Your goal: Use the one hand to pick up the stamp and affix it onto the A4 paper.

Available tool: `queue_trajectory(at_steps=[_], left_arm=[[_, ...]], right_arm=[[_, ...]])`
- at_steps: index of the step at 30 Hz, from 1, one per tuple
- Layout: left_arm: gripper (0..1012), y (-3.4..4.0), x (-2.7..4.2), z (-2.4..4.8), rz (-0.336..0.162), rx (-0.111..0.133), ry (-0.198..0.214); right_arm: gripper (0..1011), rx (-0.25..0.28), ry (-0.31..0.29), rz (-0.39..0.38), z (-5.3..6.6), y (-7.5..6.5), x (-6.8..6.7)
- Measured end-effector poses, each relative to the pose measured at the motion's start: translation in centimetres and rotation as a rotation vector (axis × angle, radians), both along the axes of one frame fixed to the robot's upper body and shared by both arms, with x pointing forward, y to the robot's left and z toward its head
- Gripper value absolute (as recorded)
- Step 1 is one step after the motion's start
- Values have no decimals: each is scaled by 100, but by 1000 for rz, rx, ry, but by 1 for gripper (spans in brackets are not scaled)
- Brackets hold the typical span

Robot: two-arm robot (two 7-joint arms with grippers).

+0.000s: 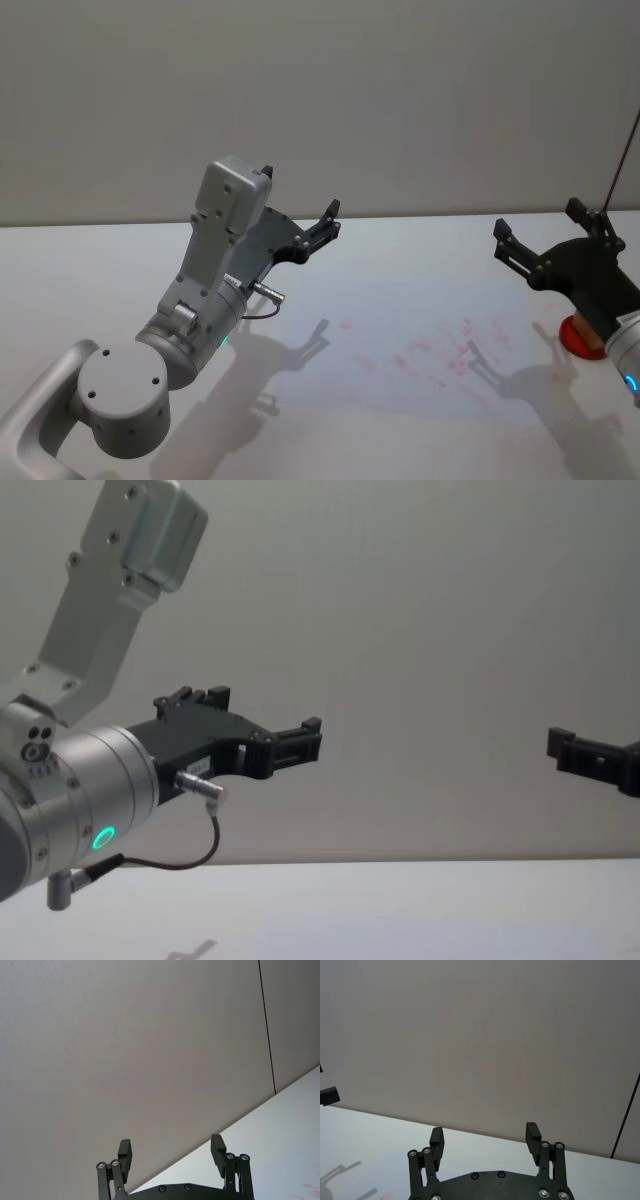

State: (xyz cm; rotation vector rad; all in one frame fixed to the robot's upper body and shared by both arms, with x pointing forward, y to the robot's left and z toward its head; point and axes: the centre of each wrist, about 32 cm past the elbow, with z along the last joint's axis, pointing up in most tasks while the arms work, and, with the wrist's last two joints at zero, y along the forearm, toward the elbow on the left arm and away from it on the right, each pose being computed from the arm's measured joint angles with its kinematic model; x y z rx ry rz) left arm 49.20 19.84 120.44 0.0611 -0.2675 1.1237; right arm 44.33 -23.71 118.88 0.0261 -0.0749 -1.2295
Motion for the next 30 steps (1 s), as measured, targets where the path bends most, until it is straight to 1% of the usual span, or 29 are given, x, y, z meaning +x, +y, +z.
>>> queue_trajectory(at_steps=[30], left_arm=[[1001,0,0,0,0,0,0]], right_arm=[[1001,1,1,-1,-1,-5,3]])
